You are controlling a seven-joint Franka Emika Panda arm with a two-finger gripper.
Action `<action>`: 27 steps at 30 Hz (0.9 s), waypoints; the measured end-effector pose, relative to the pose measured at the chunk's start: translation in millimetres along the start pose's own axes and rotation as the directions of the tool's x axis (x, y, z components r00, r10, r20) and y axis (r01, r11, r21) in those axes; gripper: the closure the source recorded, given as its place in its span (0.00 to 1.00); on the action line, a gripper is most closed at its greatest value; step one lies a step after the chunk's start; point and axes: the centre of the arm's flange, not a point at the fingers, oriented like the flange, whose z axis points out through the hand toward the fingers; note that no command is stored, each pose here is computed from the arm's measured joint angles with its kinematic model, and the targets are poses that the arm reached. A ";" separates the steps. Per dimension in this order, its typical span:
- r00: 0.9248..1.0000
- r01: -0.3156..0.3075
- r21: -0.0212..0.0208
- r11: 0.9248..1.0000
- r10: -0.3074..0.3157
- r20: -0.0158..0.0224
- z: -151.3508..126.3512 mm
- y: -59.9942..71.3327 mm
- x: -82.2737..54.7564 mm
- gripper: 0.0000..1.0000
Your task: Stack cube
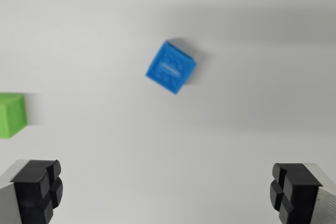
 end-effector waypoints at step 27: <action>1.000 0.003 -0.002 1.000 -0.003 0.004 22.5 -14.1 -28.0 0.00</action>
